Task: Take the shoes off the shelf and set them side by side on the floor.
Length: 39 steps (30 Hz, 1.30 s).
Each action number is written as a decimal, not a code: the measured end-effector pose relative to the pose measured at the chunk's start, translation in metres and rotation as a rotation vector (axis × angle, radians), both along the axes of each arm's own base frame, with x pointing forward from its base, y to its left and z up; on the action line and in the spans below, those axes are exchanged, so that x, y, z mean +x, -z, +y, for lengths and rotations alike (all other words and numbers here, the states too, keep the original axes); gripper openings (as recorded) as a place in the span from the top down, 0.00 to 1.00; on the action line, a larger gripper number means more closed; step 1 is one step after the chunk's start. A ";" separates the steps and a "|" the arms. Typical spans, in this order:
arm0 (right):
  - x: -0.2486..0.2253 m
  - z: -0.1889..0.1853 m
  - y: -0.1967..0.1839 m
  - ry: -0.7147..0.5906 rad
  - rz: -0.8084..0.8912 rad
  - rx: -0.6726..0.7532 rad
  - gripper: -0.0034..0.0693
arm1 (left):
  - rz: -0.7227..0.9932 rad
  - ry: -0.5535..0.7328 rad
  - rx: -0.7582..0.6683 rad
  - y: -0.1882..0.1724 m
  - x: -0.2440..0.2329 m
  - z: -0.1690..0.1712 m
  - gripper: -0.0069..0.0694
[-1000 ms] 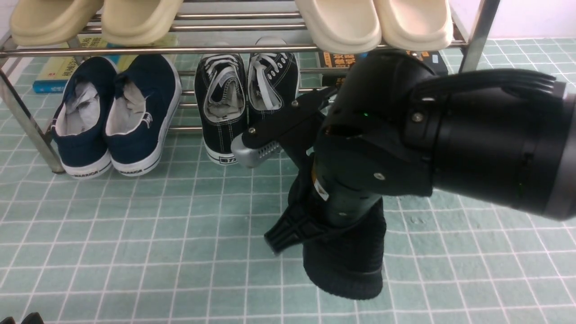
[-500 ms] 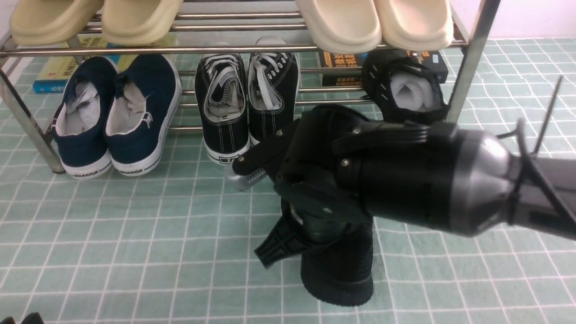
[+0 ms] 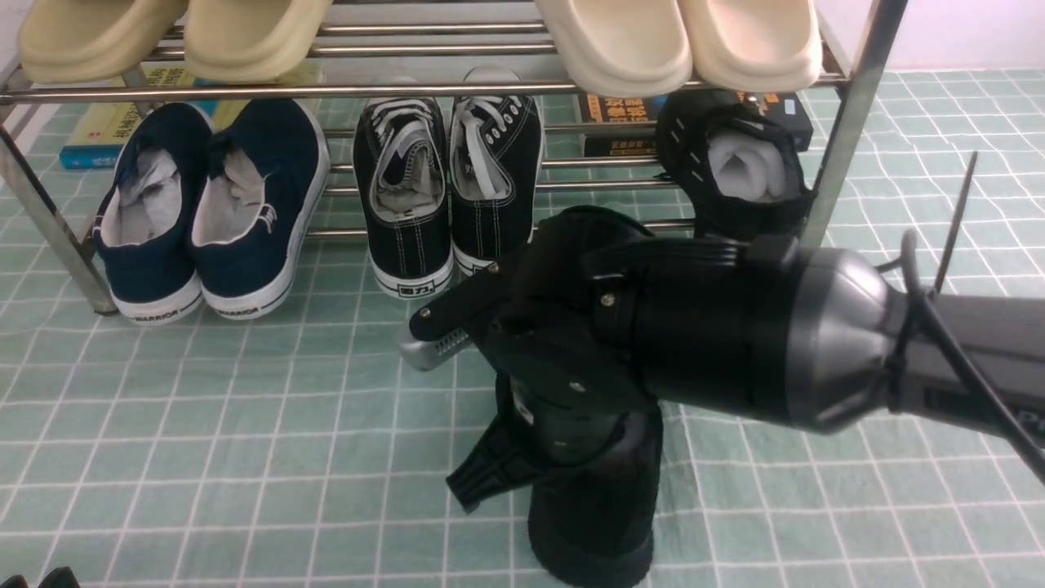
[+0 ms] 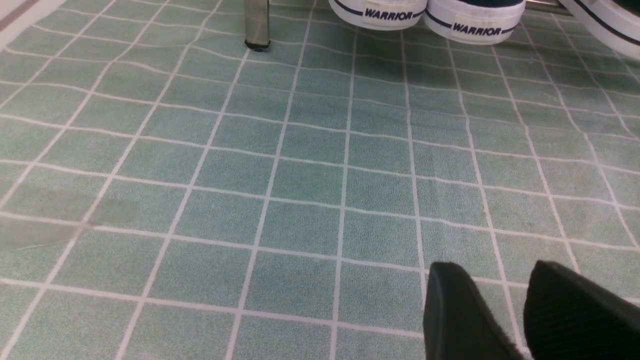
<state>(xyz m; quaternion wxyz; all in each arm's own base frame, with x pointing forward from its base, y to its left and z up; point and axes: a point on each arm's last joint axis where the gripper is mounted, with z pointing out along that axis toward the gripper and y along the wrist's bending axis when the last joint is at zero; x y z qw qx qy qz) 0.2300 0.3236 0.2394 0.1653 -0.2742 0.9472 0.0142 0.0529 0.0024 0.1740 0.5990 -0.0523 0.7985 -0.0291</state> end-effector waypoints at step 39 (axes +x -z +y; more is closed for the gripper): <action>0.128 -0.147 -0.092 0.316 -0.071 0.102 0.97 | 0.000 0.000 0.000 0.000 0.000 0.000 0.59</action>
